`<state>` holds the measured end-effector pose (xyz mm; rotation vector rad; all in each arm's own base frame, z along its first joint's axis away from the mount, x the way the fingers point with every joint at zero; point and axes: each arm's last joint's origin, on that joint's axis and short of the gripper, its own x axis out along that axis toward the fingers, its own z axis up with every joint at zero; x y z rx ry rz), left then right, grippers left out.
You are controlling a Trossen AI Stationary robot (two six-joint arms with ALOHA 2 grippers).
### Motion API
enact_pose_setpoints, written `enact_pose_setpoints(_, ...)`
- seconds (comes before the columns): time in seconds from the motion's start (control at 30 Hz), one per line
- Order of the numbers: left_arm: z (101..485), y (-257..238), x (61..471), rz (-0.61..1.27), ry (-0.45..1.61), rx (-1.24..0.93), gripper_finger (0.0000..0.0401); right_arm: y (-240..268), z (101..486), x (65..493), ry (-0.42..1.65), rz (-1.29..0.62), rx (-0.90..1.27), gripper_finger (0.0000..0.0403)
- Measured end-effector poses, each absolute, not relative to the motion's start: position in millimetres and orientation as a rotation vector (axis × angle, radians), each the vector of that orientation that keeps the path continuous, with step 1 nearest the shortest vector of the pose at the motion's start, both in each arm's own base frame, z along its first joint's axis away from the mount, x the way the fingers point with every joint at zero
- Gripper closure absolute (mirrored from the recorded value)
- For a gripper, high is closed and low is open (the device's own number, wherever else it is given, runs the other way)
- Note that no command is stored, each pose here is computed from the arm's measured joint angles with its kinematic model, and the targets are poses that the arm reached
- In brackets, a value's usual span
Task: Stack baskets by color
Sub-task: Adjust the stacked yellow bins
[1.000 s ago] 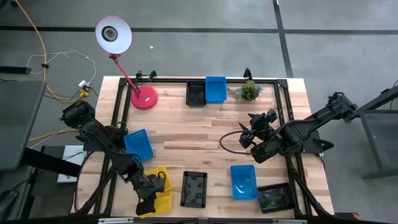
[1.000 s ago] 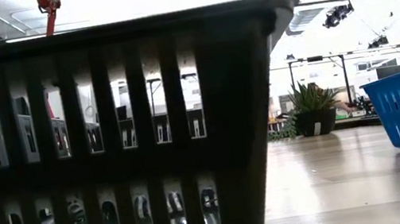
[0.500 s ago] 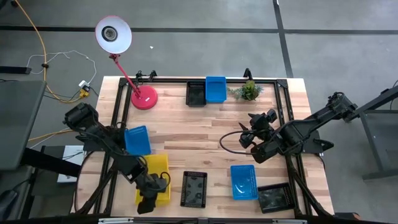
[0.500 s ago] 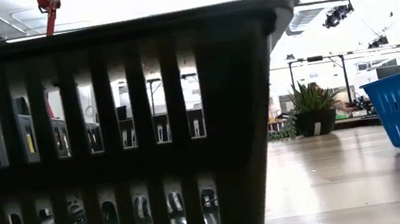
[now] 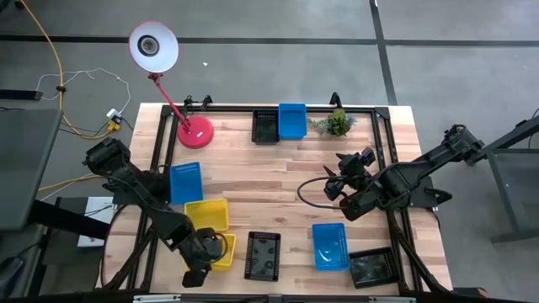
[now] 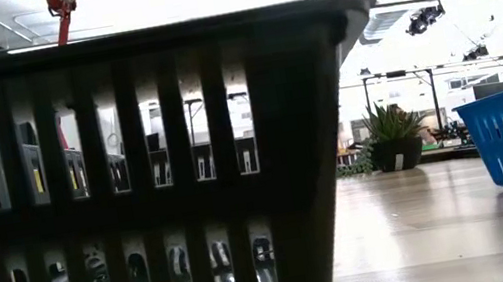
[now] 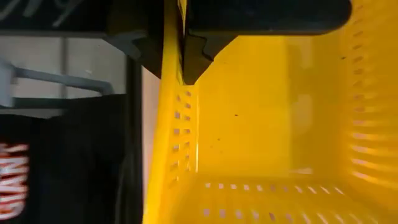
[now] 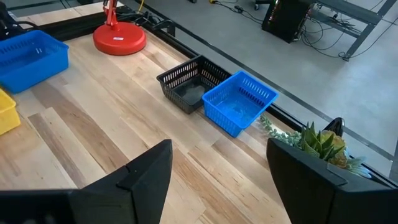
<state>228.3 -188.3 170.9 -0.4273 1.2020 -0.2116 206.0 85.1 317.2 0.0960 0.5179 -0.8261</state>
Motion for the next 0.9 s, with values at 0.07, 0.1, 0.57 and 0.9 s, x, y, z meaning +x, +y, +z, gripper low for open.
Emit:
enact_pose_setpoints(0.07,174,-192,226,-0.177,1.185,-0.369,0.0400,85,317,206,0.517,-0.826,0.097,0.0153)
enact_pose_setpoints(0.1,175,-194,223,-0.154,1.177,-0.337,0.0400,85,317,206,0.516,-0.826,0.097,0.0153)
enact_pose_setpoints(0.57,160,-196,202,0.124,1.174,-0.169,0.0396,85,318,207,0.511,-0.825,0.102,0.0153)
enact_pose_setpoints(0.9,162,-196,205,0.094,1.221,-0.276,0.0298,85,318,207,0.510,-0.825,0.103,0.0153)
